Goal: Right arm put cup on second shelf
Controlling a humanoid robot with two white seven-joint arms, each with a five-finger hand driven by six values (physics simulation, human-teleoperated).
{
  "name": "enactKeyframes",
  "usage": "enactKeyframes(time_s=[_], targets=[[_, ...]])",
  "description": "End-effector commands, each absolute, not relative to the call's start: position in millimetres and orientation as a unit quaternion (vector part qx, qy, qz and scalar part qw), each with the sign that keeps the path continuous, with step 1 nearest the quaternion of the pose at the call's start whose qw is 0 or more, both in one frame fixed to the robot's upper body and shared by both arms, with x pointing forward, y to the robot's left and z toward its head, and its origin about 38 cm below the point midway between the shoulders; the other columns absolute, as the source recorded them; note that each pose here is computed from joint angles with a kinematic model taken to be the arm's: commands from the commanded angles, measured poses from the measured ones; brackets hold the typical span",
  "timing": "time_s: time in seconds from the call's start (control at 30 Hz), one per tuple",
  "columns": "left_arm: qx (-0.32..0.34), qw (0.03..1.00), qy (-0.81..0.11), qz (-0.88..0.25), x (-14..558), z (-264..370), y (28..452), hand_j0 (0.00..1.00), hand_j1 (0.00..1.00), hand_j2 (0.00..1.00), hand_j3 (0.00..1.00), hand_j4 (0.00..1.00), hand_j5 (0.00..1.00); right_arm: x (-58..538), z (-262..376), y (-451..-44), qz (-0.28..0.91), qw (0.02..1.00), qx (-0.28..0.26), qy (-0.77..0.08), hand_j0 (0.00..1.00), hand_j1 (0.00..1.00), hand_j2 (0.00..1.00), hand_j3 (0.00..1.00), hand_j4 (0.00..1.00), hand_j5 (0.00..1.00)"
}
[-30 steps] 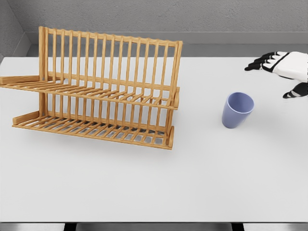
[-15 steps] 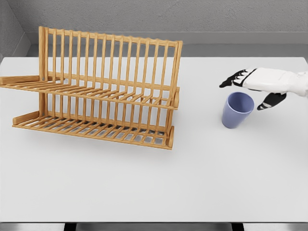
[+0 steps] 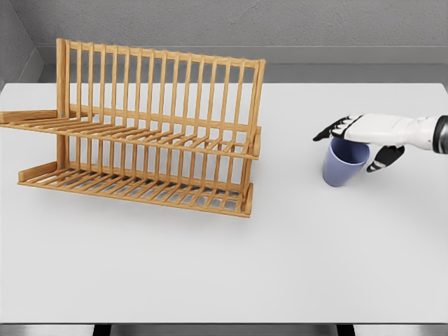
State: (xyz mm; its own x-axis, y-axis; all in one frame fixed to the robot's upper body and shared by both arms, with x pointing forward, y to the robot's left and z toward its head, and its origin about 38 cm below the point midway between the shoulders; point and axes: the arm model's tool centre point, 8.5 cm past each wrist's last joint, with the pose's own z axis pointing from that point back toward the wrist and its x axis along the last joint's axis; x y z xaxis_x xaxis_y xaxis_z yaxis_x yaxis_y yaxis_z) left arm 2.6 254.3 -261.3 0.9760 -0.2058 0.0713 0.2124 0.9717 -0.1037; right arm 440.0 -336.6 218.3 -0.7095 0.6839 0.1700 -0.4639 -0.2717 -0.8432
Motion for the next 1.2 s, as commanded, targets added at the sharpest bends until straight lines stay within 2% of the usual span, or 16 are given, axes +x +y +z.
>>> enactKeyframes(time_s=[0.0, 0.07, 0.13, 0.27, 0.83, 1.17], targets=[[-0.056, 0.992, -0.030, -0.105, 2.6, -261.3, 254.3, 1.00, 1.00, 1.00, 1.00, 1.00, 1.00, 439.6, 217.2, -334.7, 0.789, 0.362, -0.110, -0.484, 1.00, 1.00, 1.00, 1.00, 1.00, 1.00], [-0.056, 0.992, -0.030, -0.105, 2.6, -261.3, 254.3, 1.00, 1.00, 1.00, 1.00, 1.00, 1.00, 440.6, 219.3, -335.4, 0.788, 0.363, -0.113, -0.484, 1.00, 1.00, 1.00, 1.00, 1.00, 1.00], [-0.056, 0.992, -0.030, -0.105, 2.6, -261.3, 254.3, 1.00, 1.00, 1.00, 1.00, 1.00, 1.00, 440.7, 219.3, -335.5, 0.788, 0.364, -0.113, -0.483, 0.82, 0.82, 0.82, 0.82, 0.82, 0.82], [-0.056, 0.992, -0.030, -0.105, 2.6, -261.3, 254.3, 1.00, 1.00, 1.00, 1.00, 1.00, 1.00, 440.8, 220.2, -335.0, 0.788, 0.363, -0.114, -0.484, 0.68, 0.68, 0.68, 0.68, 0.68, 0.68], [-0.056, 0.992, -0.030, -0.105, 2.6, -261.3, 254.3, 1.00, 1.00, 1.00, 1.00, 1.00, 1.00, 442.9, 241.9, -336.2, 0.788, 0.344, -0.129, -0.494, 0.68, 0.68, 0.68, 0.68, 0.68, 0.68], [-0.056, 0.992, -0.030, -0.105, 2.6, -261.3, 254.3, 1.00, 1.00, 1.00, 1.00, 1.00, 1.00, 446.5, 282.7, -329.5, 0.781, 0.311, -0.158, -0.517, 0.68, 0.68, 0.68, 0.68, 0.68, 0.68]])
